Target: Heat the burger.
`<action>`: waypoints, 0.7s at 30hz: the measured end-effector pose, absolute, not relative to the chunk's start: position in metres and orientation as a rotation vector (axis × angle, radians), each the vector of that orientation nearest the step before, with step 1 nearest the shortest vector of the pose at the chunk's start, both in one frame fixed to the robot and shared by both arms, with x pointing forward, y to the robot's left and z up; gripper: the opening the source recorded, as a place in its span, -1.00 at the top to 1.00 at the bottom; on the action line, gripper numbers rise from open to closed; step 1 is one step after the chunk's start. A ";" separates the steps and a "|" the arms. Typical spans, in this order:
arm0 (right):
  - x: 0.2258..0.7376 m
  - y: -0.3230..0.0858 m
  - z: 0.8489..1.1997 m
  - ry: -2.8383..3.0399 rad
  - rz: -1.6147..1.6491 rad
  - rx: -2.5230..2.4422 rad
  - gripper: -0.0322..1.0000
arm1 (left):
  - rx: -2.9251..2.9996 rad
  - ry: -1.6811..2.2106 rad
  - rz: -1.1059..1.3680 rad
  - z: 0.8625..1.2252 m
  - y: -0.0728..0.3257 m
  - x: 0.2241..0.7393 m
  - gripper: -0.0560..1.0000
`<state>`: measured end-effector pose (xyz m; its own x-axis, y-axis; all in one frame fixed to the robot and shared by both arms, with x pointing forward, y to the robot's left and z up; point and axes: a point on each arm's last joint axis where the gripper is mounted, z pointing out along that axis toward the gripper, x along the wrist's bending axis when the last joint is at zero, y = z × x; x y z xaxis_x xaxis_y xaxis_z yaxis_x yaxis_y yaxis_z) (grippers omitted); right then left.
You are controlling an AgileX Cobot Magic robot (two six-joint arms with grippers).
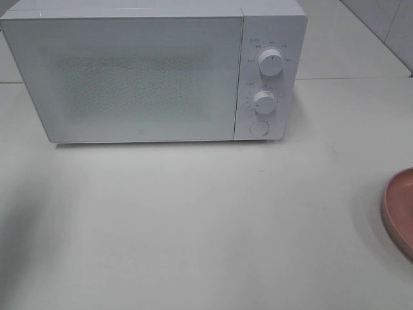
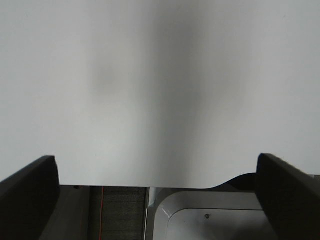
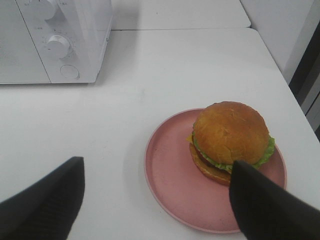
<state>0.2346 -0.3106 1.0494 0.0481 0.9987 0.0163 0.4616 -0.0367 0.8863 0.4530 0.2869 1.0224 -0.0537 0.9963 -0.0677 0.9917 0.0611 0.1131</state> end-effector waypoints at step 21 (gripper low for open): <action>0.235 -0.311 1.049 1.506 0.930 1.596 -0.55 | 1.953 1.959 0.388 1.030 0.296 0.336 -0.96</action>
